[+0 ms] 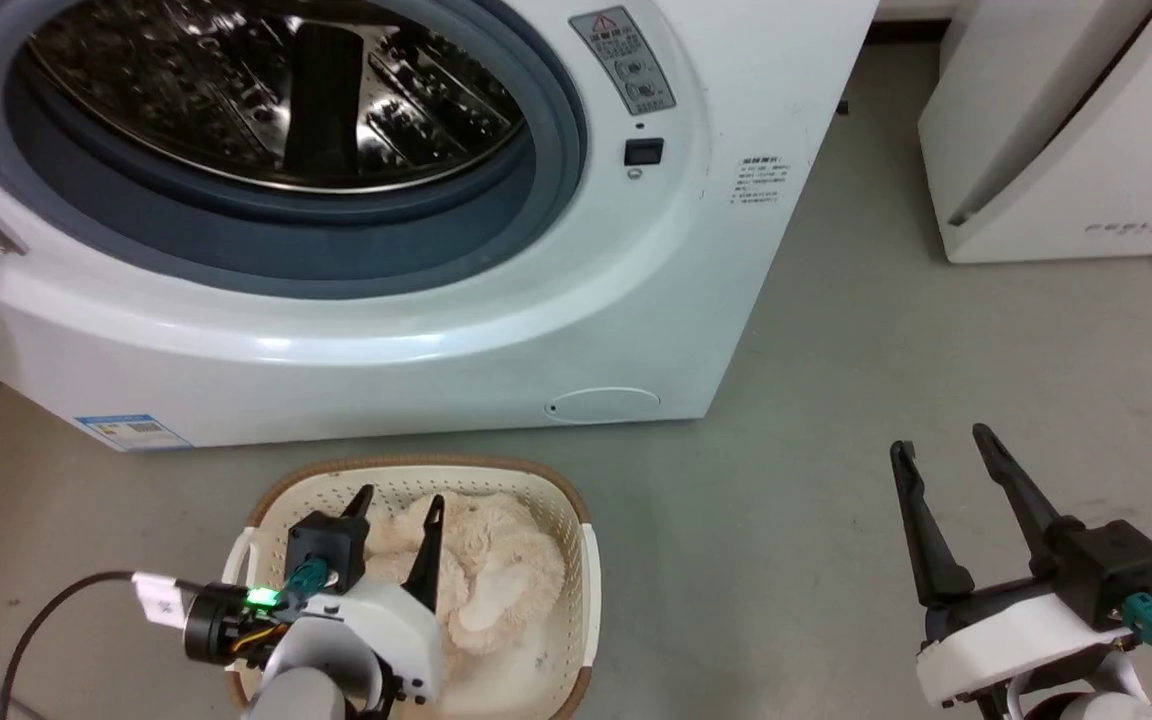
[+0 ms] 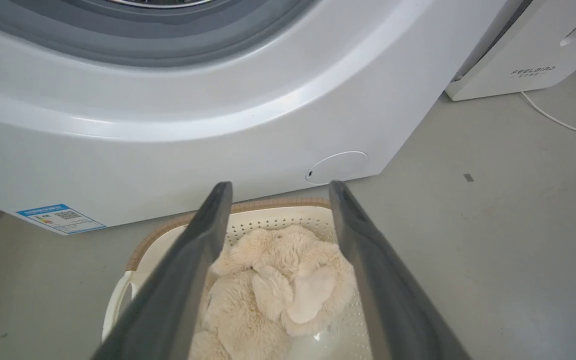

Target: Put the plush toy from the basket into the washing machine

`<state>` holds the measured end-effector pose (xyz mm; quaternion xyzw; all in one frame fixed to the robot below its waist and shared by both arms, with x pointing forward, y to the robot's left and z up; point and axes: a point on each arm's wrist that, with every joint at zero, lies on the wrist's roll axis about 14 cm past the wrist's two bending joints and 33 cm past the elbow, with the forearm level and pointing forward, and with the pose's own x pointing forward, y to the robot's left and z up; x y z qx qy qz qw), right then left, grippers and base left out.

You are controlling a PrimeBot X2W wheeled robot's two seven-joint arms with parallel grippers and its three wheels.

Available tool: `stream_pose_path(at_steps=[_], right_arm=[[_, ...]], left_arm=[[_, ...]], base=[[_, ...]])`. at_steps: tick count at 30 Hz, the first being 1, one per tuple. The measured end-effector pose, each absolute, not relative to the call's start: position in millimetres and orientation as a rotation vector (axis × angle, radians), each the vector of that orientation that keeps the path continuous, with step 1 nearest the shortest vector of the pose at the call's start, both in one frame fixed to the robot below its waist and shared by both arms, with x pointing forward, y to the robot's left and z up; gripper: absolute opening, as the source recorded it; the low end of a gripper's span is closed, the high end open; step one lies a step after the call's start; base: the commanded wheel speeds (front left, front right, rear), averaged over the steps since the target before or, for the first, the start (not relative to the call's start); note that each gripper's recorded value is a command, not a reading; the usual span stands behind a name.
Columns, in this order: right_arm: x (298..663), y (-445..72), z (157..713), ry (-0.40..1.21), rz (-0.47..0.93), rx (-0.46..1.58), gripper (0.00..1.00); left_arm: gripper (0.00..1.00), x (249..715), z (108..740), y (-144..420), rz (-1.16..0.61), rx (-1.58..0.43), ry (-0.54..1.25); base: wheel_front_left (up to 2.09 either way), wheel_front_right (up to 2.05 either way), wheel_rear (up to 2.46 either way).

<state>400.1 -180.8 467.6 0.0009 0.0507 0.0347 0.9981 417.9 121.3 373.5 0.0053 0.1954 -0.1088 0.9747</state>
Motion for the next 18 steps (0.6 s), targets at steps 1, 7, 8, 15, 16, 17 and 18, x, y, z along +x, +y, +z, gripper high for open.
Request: stream_pose_path(at_steps=[1,7,8,15,16,17,18], right_arm=[[400.6,-181.1,466.1,0.103,0.069,0.003,1.00],[405.6,-183.8,459.0,0.113,0.059,0.017,1.00],[406.8,-184.1,458.1,0.114,0.058,0.018,1.00],[411.5,-187.1,446.6,0.133,0.049,0.024,1.00],[412.6,-187.6,445.3,0.134,0.047,0.025,1.00],[413.7,-188.1,443.8,0.137,0.046,0.027,1.00],[414.6,-188.7,442.2,0.138,0.043,0.030,1.00]], left_arm=[[1.00,418.5,368.6,120.0,-0.225,0.012,0.410],[1.00,418.4,335.7,120.4,-0.241,0.028,0.525],[1.00,417.8,329.9,120.0,-0.246,0.030,0.548],[1.00,411.3,292.7,117.4,-0.281,0.051,0.687],[1.00,411.3,288.4,117.6,-0.283,0.052,0.702],[1.00,411.3,284.0,118.2,-0.284,0.055,0.718],[1.00,410.9,279.2,118.8,-0.288,0.062,0.736]], base=[[0.00,0.00,0.00],[0.00,0.00,0.00],[0.00,0.00,0.00],[0.00,0.00,0.00],[0.00,0.00,0.00],[0.00,0.00,0.00],[0.00,0.00,0.00]])
